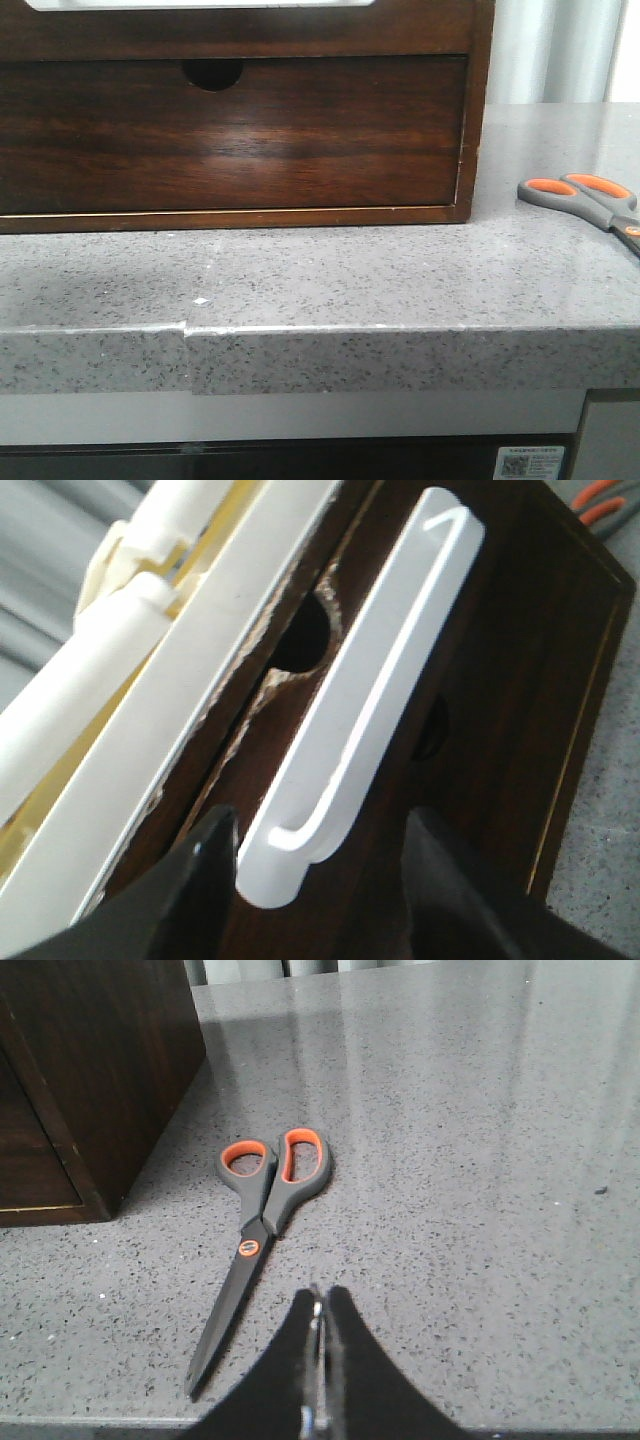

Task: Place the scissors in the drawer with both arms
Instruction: 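Grasp the white drawer handle with the left gripper, then pull the drawer open toward the robot with the left gripper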

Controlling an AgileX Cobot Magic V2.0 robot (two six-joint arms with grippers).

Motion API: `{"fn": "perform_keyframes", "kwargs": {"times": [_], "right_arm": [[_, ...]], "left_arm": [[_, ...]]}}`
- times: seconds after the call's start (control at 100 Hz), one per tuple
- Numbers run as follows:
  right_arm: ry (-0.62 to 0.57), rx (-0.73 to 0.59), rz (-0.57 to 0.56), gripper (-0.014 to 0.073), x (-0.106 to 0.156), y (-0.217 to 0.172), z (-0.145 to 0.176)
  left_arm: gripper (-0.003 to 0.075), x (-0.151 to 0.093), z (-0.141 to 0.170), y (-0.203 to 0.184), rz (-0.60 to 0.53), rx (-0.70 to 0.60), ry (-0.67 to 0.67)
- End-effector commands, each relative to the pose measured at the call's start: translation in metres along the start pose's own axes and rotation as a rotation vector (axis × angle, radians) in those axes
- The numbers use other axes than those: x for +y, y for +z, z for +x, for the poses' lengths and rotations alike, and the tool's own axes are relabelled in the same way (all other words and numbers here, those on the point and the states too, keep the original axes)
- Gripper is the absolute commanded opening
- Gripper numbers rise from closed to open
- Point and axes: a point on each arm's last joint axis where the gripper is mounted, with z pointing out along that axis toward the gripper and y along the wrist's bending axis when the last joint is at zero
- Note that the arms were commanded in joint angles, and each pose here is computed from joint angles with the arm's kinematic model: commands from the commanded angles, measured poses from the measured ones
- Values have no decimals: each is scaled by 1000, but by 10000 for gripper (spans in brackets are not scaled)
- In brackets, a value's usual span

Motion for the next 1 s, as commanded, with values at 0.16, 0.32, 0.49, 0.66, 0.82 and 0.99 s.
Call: {"fn": "perform_keyframes", "kwargs": {"times": [0.16,0.32,0.49,0.66,0.82,0.99], "right_arm": [[-2,-89,-3,-62,1,-1,-18],[-2,-89,-3,-62,1,-1,-18],[-2,-89,-3,-62,1,-1,-18],[-2,-89,-3,-62,1,-1,-18],[-2,-89,-3,-62,1,-1,-18],[-2,-89,-3,-62,1,-1,-18]], "left_arm": [[348,4,-8,20,53,41,194],[348,6,-13,27,64,39,213],[348,9,-14,37,73,51,259],[347,15,-17,50,74,69,280],[346,16,-17,61,86,78,291],[194,17,-14,67,88,112,293]]}}
